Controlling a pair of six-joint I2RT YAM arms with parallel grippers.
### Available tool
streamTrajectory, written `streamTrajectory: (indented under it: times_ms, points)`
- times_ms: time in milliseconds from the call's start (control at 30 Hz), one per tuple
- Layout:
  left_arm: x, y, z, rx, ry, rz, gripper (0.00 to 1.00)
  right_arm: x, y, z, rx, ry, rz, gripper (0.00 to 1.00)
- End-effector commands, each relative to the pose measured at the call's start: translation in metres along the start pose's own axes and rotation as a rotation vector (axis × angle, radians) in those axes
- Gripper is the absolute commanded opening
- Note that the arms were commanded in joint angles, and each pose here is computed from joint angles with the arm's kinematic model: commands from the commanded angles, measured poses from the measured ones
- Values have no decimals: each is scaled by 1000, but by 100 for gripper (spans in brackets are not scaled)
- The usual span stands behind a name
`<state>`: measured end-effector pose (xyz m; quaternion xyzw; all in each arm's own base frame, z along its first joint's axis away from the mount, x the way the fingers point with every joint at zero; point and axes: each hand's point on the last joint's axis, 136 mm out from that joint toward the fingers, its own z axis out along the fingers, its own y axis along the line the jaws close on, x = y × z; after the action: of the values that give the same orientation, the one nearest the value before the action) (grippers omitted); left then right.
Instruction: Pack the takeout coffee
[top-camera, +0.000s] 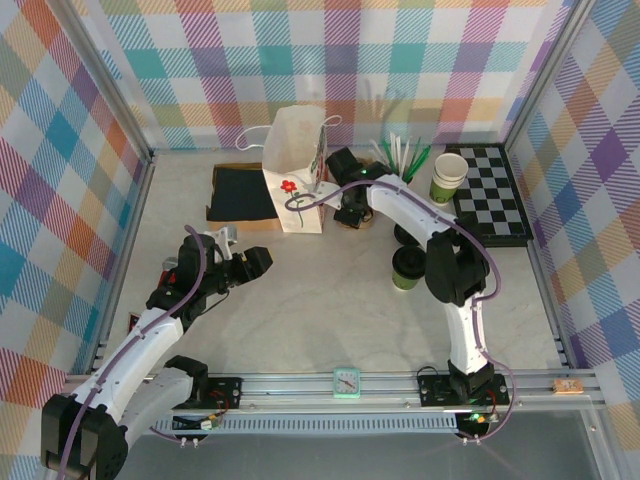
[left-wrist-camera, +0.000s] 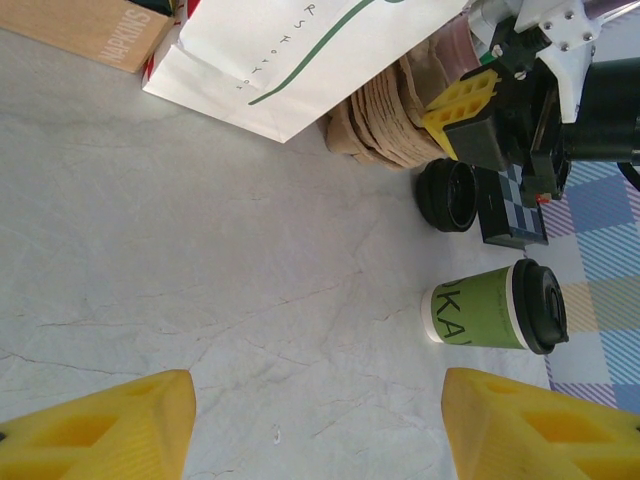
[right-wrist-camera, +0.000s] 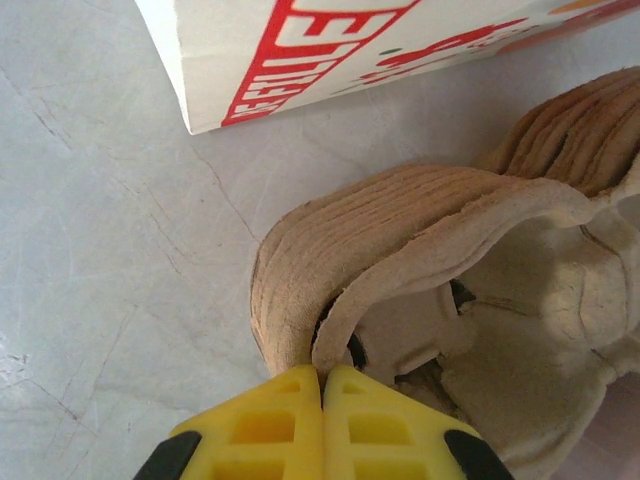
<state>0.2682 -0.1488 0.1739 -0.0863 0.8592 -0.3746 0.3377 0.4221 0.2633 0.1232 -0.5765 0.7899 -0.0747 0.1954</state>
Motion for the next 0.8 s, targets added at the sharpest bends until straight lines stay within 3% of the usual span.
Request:
streamTrajectory:
  times_ms: [0,300,767]
  points:
    - [-12,-9,-9,11,-37,22,66,-9,-21,-35,114,-43,25,0]
    - [-14,-10,-13,3,-44,30,66,-21,-43,-73,292,-97,-4,0]
    - [-16,-13,-19,1,-54,44,66,-39,-58,-110,452,-154,-58,0]
